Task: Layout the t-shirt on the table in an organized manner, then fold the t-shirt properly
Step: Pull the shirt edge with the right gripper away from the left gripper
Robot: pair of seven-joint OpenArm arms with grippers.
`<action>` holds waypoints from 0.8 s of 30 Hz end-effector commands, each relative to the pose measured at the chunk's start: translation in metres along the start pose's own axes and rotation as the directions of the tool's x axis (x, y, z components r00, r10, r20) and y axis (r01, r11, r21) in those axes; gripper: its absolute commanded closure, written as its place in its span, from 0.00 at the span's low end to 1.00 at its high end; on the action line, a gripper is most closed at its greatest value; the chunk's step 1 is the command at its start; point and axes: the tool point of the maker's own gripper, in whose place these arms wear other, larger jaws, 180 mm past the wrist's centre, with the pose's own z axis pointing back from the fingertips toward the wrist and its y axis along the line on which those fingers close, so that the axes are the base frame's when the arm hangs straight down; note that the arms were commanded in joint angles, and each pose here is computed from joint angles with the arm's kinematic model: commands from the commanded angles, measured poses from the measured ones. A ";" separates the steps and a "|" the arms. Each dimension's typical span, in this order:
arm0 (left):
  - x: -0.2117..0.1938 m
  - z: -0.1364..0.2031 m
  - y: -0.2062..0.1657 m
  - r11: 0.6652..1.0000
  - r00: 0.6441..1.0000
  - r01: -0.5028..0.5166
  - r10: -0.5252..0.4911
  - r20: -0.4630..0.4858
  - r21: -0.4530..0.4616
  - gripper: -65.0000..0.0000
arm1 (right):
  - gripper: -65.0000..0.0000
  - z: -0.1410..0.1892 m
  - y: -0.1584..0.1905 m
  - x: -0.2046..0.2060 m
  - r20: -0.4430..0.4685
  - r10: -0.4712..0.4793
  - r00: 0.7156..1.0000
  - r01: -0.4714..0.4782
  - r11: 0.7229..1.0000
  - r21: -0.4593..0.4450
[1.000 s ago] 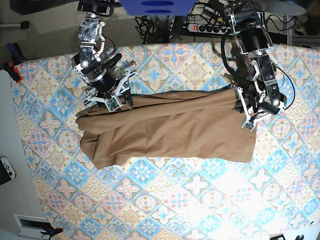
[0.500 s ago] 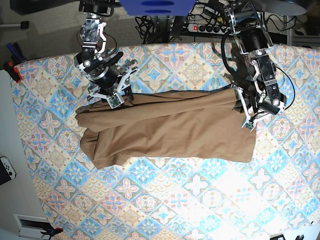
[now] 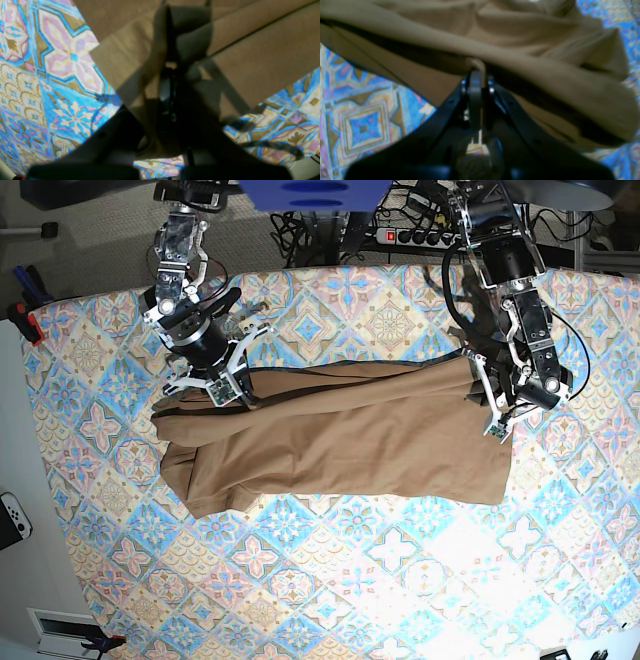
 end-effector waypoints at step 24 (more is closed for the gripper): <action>-0.039 0.024 0.004 0.993 0.998 0.061 -0.059 -0.026 0.099 1.00 | 1.00 0.094 0.019 -0.076 -0.028 -0.190 0.981 0.186 0.977 -0.108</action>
